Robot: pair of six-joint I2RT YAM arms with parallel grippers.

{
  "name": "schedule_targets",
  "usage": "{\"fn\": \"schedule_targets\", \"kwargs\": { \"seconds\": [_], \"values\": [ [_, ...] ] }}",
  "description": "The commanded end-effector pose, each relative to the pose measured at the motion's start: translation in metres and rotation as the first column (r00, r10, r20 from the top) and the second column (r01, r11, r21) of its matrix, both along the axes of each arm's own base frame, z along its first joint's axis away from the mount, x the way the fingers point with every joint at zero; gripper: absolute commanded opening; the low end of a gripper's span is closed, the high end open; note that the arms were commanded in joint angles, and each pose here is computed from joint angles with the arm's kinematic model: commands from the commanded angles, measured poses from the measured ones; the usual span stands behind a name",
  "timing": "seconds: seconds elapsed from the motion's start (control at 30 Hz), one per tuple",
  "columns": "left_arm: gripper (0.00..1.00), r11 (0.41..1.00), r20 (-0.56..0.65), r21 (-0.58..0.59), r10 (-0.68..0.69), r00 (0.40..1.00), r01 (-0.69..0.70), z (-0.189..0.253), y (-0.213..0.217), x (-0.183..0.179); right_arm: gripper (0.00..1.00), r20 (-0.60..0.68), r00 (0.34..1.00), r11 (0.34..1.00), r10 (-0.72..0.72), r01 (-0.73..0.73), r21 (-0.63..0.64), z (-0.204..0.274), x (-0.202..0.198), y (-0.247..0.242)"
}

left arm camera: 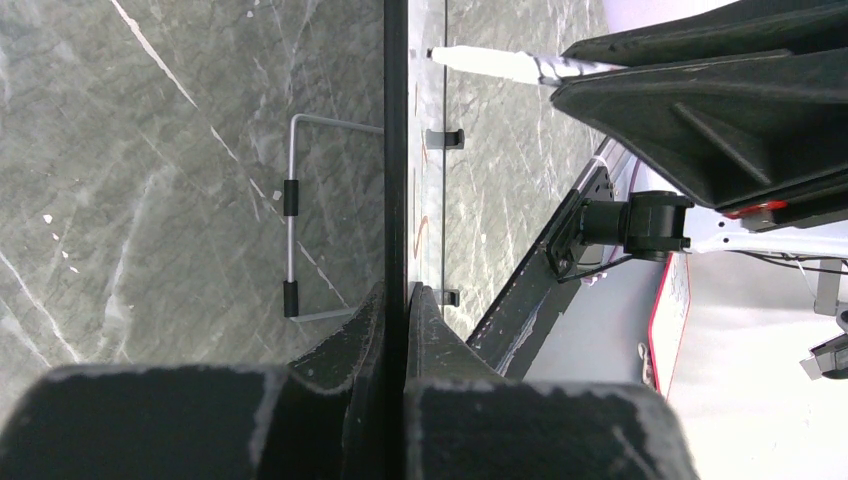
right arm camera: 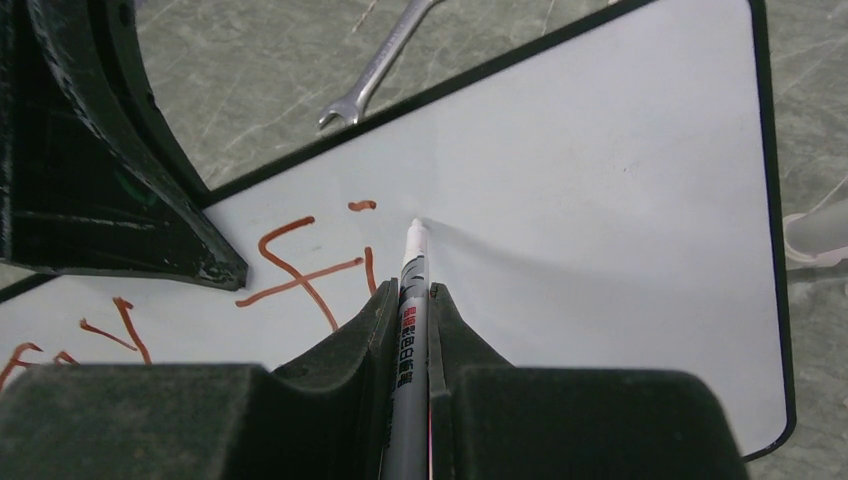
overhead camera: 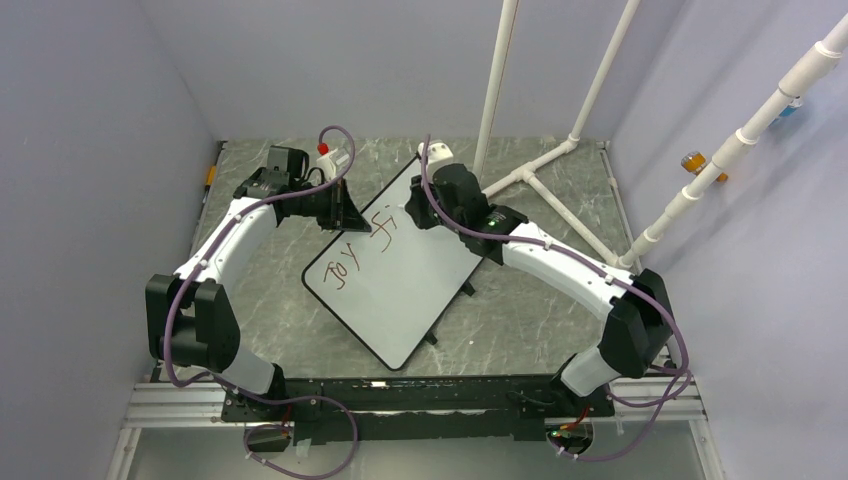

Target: Write a sentence on the whiteboard

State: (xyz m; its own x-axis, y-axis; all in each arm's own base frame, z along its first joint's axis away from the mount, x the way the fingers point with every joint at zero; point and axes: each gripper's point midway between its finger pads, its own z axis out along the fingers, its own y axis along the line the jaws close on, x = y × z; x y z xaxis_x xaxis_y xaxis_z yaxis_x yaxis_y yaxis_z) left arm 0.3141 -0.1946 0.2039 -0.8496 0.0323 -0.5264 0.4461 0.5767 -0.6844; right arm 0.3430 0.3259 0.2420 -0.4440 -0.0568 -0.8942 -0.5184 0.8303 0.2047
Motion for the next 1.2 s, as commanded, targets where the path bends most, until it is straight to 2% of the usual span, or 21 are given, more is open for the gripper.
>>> {"fn": "schedule_targets", "kwargs": {
  "seconds": [0.0, 0.37, 0.73, 1.17],
  "values": [
    [0.00, 0.998, 0.187, 0.059, 0.000, 0.982, -0.011, 0.022, 0.006, 0.017, 0.00, -0.012, 1.000, 1.000, 0.021, -0.021, 0.005, -0.009, -0.004, 0.001],
    [0.00, 0.998, 0.188, 0.055, -0.002, 0.982, -0.008, 0.022, 0.006, 0.017, 0.00, -0.068, 0.997, 0.999, 0.041, -0.040, 0.005, -0.028, -0.022, -0.007],
    [0.00, 0.999, 0.187, 0.054, -0.007, 0.982, -0.004, 0.021, 0.005, 0.016, 0.00, -0.011, 1.000, 1.000, 0.027, -0.027, 0.008, 0.000, 0.000, 0.006],
    [0.00, 0.998, 0.192, 0.056, -0.006, 0.981, -0.005, 0.022, 0.006, 0.015, 0.00, -0.030, 0.999, 1.000, -0.011, 0.010, -0.028, -0.013, 0.014, -0.002]
  ]
}}
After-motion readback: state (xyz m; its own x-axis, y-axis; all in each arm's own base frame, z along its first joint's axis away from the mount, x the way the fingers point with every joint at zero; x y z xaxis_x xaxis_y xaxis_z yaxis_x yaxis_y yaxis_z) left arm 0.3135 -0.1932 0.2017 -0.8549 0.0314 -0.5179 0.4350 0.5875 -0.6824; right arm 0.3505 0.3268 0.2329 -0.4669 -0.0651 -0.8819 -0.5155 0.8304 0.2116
